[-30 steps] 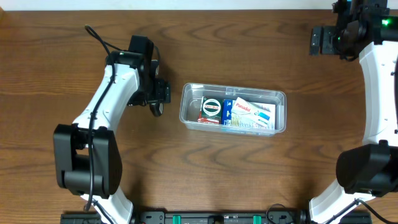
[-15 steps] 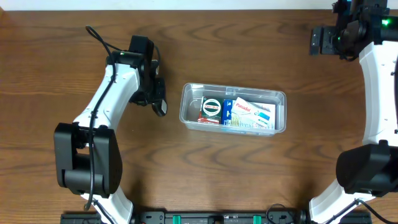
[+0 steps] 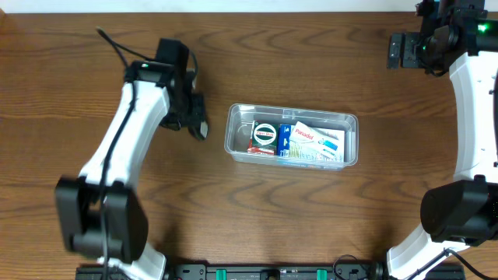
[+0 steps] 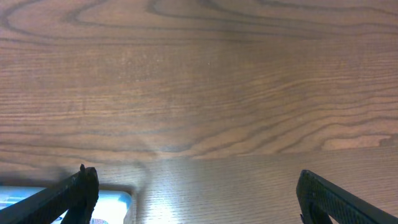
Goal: Pack container
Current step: 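Carry the bottle over the container with the left gripper, then lower the bottle upright into the container and release it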
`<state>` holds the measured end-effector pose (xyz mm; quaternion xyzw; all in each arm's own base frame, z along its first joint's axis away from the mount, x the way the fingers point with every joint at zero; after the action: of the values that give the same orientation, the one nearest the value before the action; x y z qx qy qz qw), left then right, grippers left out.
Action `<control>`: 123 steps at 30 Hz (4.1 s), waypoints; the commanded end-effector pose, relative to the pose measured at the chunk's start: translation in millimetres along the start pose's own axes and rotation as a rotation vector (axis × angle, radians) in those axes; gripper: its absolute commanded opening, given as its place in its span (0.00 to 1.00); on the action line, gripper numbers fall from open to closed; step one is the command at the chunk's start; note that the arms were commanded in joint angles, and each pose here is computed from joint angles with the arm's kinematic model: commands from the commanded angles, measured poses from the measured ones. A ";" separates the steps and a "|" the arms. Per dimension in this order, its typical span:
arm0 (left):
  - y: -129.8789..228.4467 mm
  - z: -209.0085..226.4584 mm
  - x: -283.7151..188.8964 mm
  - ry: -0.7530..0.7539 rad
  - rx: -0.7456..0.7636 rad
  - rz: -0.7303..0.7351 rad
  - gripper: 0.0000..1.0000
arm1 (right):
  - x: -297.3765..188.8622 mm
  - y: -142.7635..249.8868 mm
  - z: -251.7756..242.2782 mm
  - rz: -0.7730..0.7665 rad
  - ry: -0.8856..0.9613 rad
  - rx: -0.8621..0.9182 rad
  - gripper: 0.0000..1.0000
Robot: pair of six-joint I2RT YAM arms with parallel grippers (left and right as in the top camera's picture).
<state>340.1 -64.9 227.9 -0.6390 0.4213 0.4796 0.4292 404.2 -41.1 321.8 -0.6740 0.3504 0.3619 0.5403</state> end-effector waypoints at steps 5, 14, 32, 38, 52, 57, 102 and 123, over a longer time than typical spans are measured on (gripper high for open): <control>41.9 -37.4 -106.4 0.185 0.154 -0.270 0.22 | -1.7 -2.5 -2.1 -0.010 0.008 0.012 0.99; 78.6 -73.5 -123.2 0.174 0.200 -0.372 0.22 | -1.7 -2.5 -2.1 -0.010 0.008 0.012 0.99; 76.7 -120.6 -13.9 -0.051 0.193 -0.158 0.22 | -1.9 -2.5 -2.1 -0.011 0.007 0.012 0.99; 73.9 -118.2 -12.5 -0.092 0.174 -0.191 0.22 | -1.7 -2.5 -2.1 -0.010 0.007 0.012 0.99; 71.9 -117.3 -11.2 -0.103 0.102 -0.212 0.22 | -1.9 -2.5 -2.1 -0.011 0.008 0.012 0.99; 71.9 -117.4 -4.2 -0.117 0.103 -0.200 0.22 | -1.9 -2.5 -2.1 -0.011 0.008 0.012 0.99; 77.0 -111.1 27.5 -0.160 0.098 -0.122 0.22 | -1.9 -2.5 -2.1 -0.011 0.008 0.012 0.99; 80.7 -107.5 54.0 -0.173 0.090 -0.101 0.22 | -1.7 -2.5 -2.1 -0.010 0.007 0.012 0.99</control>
<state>298.2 -197.2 192.1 -0.6001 0.3756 0.4768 0.5210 404.2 -41.1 321.8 -0.6740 0.3504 0.3619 0.5403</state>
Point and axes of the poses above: each gripper's point midway between its finger pads, its own x axis out along the fingers, its own z axis along the line the jaws close on, y = z × x, the point moved 10 cm from there along -x, back along the fingers, and after that the axes turned 14 degrees about -x, right-handed, at the moved point
